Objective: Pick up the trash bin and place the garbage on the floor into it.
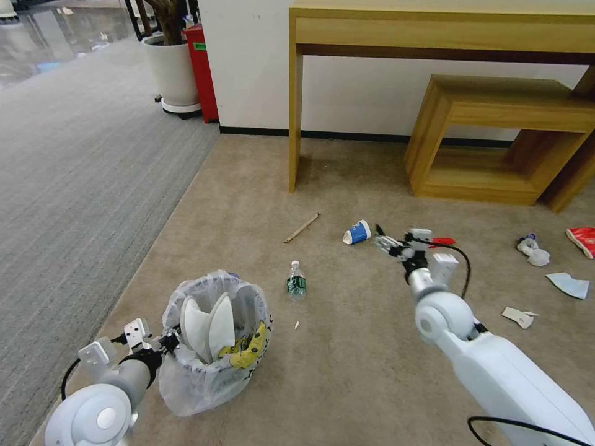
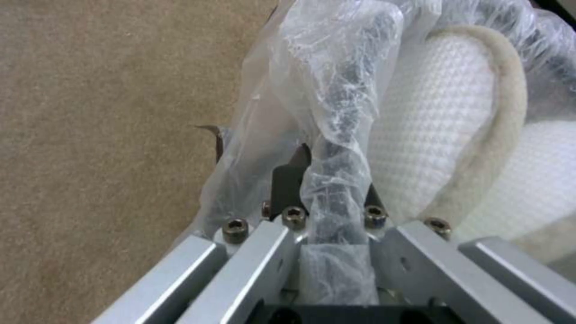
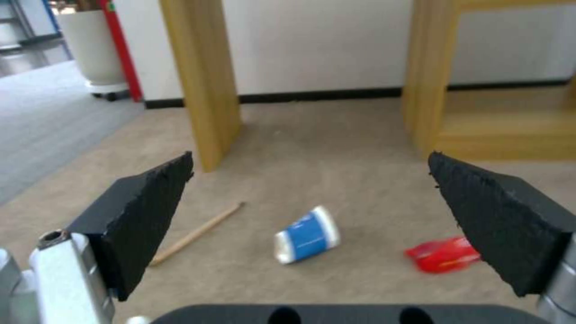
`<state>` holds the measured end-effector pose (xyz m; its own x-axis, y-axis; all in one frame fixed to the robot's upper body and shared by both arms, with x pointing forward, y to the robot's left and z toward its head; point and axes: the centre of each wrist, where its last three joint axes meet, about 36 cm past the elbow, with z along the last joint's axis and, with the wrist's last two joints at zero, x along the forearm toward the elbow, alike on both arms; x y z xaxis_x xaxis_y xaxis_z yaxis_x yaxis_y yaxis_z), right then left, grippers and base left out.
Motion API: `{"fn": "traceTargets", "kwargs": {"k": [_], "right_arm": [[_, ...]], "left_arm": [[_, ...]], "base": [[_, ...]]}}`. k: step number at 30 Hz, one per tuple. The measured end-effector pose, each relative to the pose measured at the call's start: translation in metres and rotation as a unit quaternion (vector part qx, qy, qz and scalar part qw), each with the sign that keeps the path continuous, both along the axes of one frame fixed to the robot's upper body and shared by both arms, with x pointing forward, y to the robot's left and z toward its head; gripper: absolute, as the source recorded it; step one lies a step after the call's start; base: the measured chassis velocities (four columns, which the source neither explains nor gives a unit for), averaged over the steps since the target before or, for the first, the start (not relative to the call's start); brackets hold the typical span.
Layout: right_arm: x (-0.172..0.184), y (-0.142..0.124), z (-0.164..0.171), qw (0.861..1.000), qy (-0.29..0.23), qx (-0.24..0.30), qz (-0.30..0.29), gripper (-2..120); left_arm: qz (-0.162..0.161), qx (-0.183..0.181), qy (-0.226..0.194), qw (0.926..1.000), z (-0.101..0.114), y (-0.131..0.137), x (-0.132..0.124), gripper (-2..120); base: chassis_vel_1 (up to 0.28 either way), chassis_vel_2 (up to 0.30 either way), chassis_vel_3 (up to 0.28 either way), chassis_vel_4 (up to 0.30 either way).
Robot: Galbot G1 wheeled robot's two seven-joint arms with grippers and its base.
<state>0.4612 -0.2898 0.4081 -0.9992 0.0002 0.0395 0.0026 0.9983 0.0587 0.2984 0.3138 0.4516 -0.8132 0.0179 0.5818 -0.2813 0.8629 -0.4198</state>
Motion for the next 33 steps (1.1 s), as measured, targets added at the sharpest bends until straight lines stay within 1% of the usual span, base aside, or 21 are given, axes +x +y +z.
{"fn": "traceTargets", "kwargs": {"k": [1, 3, 5, 10, 18, 25, 33], "right_arm": [[-0.003, -0.008, -0.001, 1.000, 0.002, -0.007, -0.007, 100], [-0.004, -0.011, -0.001, 1.000, 0.002, -0.010, -0.010, 100], [-0.007, -0.026, -0.005, 0.999, -0.005, -0.028, -0.027, 100], [-0.010, -0.036, -0.008, 0.999, -0.004, -0.024, -0.038, 100], [-0.010, -0.041, -0.017, 0.999, -0.009, -0.018, -0.039, 100], [-0.016, -0.045, -0.030, 0.999, -0.011, -0.016, -0.038, 100], [-0.016, -0.043, -0.036, 0.999, -0.011, -0.015, -0.039, 100]], "left_arm": [[0.001, 0.002, 0.000, 1.0000, 0.000, 0.001, -0.001, 1], [0.000, 0.002, 0.000, 1.0000, 0.001, 0.001, -0.001, 1], [0.000, 0.002, -0.002, 1.0000, 0.002, 0.001, -0.002, 1], [0.001, 0.003, 0.000, 1.0000, 0.002, 0.002, -0.003, 1], [0.002, 0.003, -0.003, 1.0000, 0.003, 0.002, -0.003, 1], [0.004, -0.001, -0.005, 1.0000, 0.002, 0.002, -0.002, 1], [0.007, -0.002, -0.006, 1.0000, 0.002, 0.004, -0.002, 1]], "base": [[0.000, 0.000, 0.000, 0.000], [0.000, 0.000, 0.000, 0.000], [0.000, 0.000, 0.000, 0.000], [0.000, 0.000, 0.000, 0.000], [0.000, 0.000, 0.000, 0.000], [0.000, 0.000, 0.000, 0.000], [0.000, 0.000, 0.000, 0.000]]}}
